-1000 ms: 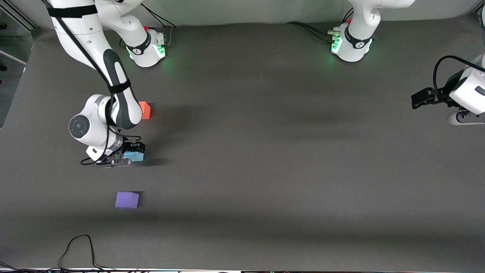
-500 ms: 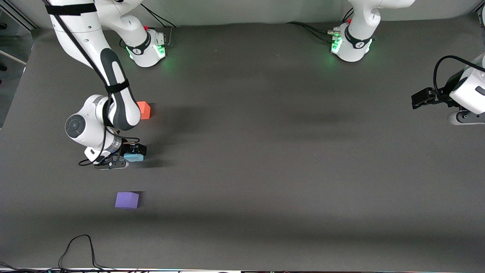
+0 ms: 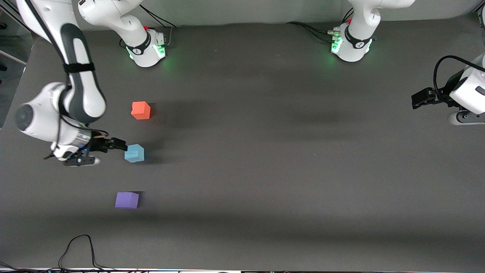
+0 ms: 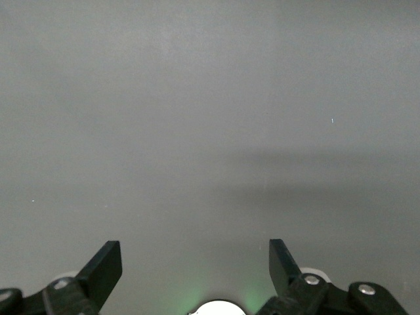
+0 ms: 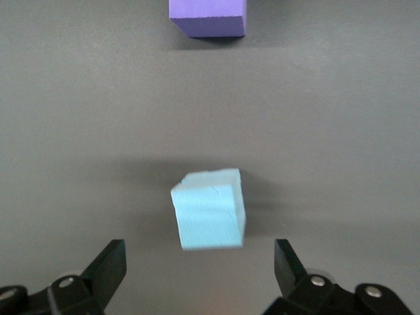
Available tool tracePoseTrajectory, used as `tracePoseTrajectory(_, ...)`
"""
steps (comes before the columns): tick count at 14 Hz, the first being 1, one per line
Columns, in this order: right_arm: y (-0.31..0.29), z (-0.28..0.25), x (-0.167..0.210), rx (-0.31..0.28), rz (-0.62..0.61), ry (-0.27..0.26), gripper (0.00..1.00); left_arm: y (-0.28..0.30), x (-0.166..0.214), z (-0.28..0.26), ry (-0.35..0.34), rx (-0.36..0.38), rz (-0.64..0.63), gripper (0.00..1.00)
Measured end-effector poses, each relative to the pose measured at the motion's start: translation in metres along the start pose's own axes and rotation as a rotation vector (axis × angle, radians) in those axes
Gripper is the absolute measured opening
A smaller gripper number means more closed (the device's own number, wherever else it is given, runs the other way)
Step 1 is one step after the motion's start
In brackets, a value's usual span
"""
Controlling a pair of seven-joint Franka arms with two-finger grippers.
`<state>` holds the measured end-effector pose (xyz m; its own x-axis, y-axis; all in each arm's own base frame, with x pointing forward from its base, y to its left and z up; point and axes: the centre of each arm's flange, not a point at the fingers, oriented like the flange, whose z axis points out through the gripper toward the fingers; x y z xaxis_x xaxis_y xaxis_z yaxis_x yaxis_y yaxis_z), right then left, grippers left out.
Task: Place blue block between orange and purple blocks
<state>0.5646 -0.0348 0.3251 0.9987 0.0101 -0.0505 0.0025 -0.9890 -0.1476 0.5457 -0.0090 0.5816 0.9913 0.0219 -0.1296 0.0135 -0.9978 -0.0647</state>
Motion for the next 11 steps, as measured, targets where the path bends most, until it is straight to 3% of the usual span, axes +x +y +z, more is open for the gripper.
tracePoseTrajectory(3, 0.011, -0.064, 0.004, -0.04, 0.033, -0.039, 1.0, 0.0, 0.0, 0.0, 0.0, 0.0, 0.0, 1.0)
tracePoseTrajectory(6, 0.018, -0.126, 0.004, -0.028, 0.07, -0.046, 1.0, 0.0, 0.0, 0.0, 0.0, 0.0, 0.0, 1.0)
tracePoseTrajectory(8, 0.014, -0.166, -0.001, -0.057, 0.087, -0.054, 1.0, 0.0, 0.0, 0.0, 0.0, 0.0, 0.0, 1.0)
tracePoseTrajectory(11, 0.002, -0.214, -0.012, -0.064, 0.096, -0.003, 1.0, 0.0, 0.0, 0.0, 0.0, 0.0, 0.0, 1.0)
